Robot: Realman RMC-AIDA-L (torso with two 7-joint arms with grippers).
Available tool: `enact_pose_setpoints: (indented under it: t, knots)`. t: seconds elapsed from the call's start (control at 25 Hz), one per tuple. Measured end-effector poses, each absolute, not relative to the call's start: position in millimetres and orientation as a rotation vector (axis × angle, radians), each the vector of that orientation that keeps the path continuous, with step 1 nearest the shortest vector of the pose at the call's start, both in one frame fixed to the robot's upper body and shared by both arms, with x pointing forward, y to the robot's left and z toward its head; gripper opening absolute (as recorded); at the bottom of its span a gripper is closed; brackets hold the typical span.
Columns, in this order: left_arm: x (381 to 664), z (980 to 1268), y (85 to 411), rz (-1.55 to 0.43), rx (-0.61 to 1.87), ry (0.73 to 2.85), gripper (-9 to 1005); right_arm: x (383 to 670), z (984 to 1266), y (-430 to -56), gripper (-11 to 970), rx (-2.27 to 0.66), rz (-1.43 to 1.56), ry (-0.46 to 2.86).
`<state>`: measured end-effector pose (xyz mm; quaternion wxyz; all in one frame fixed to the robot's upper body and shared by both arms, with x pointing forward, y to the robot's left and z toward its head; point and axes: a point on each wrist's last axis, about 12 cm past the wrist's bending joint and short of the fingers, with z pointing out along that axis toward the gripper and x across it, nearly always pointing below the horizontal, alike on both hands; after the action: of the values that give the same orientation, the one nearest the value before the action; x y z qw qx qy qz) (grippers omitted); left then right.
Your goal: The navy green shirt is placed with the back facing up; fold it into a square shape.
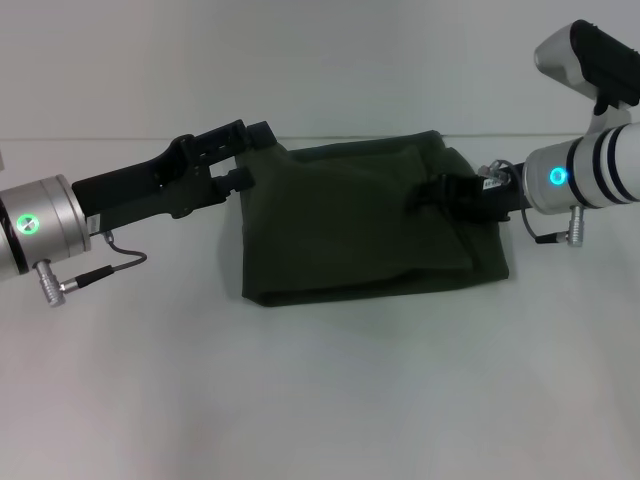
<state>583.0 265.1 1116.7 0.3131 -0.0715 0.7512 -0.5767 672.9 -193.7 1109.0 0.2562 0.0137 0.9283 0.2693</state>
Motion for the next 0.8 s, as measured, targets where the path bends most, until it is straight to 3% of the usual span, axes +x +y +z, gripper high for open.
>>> enact_pose_setpoints:
  t: [0.12,0.2,0.44,0.8]
  knots:
    - [583.7,1117.2,264.6,-1.52,-0.187,1.981,873,673.4,1109.6,-195.5,791,0.036,0.726,2.52]
    - [584.1,1117.5,264.5,-1.519,-0.187,1.98,874,673.5,1109.5,-196.1,566,0.036,0.723,2.519]
    - [584.7,1117.2,264.7,-1.513,-0.192,1.98,874,674.0,1109.6,-196.7,314,0.038,0.717,2.516]
    - [585.0,1117.8,267.1,-1.512,-0.207,1.967,874,675.5,1112.4,-196.9,101,0.026,0.719,2.503]
